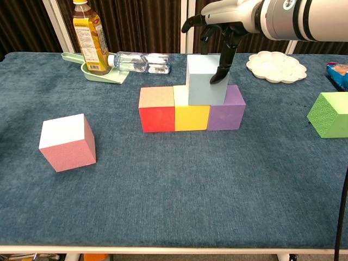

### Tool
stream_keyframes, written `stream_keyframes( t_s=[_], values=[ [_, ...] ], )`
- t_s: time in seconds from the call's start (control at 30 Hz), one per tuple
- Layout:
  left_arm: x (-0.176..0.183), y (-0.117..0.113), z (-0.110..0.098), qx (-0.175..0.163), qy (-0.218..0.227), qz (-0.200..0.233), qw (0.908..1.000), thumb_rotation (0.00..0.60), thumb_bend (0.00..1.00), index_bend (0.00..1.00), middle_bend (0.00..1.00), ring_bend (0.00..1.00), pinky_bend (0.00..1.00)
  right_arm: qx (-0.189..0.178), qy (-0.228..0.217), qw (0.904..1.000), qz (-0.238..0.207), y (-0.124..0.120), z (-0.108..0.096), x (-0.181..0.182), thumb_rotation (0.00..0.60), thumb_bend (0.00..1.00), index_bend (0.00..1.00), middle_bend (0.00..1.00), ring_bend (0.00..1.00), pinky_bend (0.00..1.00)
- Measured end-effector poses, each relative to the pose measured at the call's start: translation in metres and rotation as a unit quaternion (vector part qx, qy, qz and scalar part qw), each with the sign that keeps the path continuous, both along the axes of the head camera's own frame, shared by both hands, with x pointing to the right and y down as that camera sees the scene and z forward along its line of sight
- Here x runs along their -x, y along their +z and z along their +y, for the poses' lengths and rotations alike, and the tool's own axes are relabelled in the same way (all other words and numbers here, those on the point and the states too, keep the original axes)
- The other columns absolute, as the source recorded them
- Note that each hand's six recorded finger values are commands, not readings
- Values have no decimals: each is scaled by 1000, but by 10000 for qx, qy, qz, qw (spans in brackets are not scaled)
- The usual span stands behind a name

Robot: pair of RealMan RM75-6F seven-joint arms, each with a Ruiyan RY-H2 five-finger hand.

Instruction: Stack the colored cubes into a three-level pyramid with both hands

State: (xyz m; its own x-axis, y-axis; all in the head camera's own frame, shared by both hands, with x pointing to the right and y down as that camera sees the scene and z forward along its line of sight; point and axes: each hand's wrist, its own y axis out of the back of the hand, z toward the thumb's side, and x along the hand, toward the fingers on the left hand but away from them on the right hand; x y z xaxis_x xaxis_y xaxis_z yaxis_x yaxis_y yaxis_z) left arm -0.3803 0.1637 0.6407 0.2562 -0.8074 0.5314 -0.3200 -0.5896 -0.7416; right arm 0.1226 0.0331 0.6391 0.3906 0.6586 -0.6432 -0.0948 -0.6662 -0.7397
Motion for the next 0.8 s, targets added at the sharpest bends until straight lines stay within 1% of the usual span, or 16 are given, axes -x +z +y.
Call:
stream_keyframes(
  t_s=[0.13,0.43,0.53,0.67,0.8],
  values=[
    [0,0,0,5,-4,-1,10000,600,0,101,50,0,107,33,3,10000,-1,1,1,0,600,3,0,280,0,0],
    [0,0,-1,1,-6,-3,10000,600,0,101,50,0,107,146,-3,9999,-12,3,2,-1,600,0,0,210,0,0],
    [0,0,0,1,-2,-6,10000,600,0,102,50,0,107,162,-13,9999,-17,3,2,-2,600,0,0,163,0,0],
    [-1,-1,0,-6,13,-4,10000,600,0,102,50,0,107,141,-20,9999,-54,-1,1,-3,600,0,0,69,0,0],
    [-3,-3,0,-11,37,27,10000,600,0,102,50,0,107,61,6,9999,-156,-11,-2,-7,600,0,0,35,0,0]
  ],
)
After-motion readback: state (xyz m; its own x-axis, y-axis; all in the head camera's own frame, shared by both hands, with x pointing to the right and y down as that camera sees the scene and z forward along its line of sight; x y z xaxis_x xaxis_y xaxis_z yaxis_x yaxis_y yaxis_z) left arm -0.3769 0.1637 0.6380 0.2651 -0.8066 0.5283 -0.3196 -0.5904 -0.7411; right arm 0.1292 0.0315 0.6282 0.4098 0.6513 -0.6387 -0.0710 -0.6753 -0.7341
